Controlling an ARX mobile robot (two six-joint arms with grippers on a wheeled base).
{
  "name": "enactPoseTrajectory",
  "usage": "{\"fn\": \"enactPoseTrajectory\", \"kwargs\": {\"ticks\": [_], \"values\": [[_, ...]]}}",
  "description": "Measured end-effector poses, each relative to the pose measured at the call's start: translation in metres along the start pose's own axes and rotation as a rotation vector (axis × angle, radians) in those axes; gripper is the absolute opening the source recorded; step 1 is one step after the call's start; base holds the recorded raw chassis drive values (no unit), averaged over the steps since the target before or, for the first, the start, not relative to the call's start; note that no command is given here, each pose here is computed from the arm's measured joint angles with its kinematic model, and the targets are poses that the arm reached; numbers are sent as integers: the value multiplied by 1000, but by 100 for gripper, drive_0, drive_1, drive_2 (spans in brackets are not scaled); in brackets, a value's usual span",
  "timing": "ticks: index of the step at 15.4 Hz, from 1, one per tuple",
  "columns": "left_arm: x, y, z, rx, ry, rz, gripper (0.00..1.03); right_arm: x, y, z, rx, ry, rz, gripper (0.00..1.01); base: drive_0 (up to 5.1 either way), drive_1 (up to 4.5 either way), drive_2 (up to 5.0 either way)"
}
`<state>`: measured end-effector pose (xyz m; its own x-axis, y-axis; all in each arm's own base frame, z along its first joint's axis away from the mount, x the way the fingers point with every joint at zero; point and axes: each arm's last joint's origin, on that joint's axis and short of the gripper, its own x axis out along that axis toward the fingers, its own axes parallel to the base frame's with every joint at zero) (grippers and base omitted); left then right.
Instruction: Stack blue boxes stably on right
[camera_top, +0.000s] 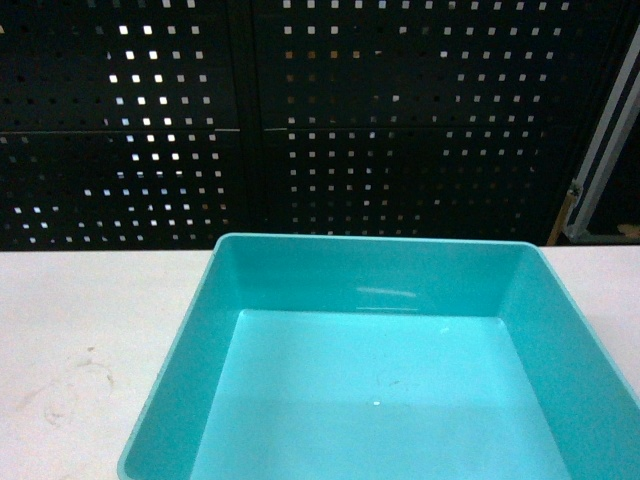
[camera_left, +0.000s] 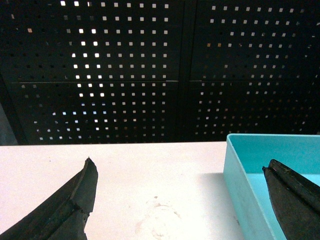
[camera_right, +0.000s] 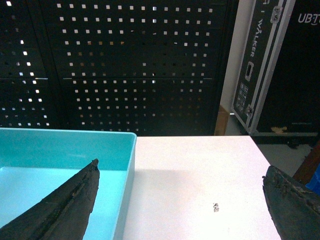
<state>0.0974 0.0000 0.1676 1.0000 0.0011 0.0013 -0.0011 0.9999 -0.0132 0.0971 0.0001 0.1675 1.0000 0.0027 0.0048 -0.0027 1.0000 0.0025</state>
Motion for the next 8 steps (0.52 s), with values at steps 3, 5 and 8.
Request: {"fn": "enactPoseTrajectory", "kwargs": {"ticks": [3,5,8], "values": [[0,0,0,0,0,0,98,0,0,0,0,0,0,98,0,0,0],[0,0,0,0,0,0,98,0,0,0,0,0,0,98,0,0,0],[0,0,0,0,0,0,98,0,0,0,0,0,0,98,0,0,0]]}}
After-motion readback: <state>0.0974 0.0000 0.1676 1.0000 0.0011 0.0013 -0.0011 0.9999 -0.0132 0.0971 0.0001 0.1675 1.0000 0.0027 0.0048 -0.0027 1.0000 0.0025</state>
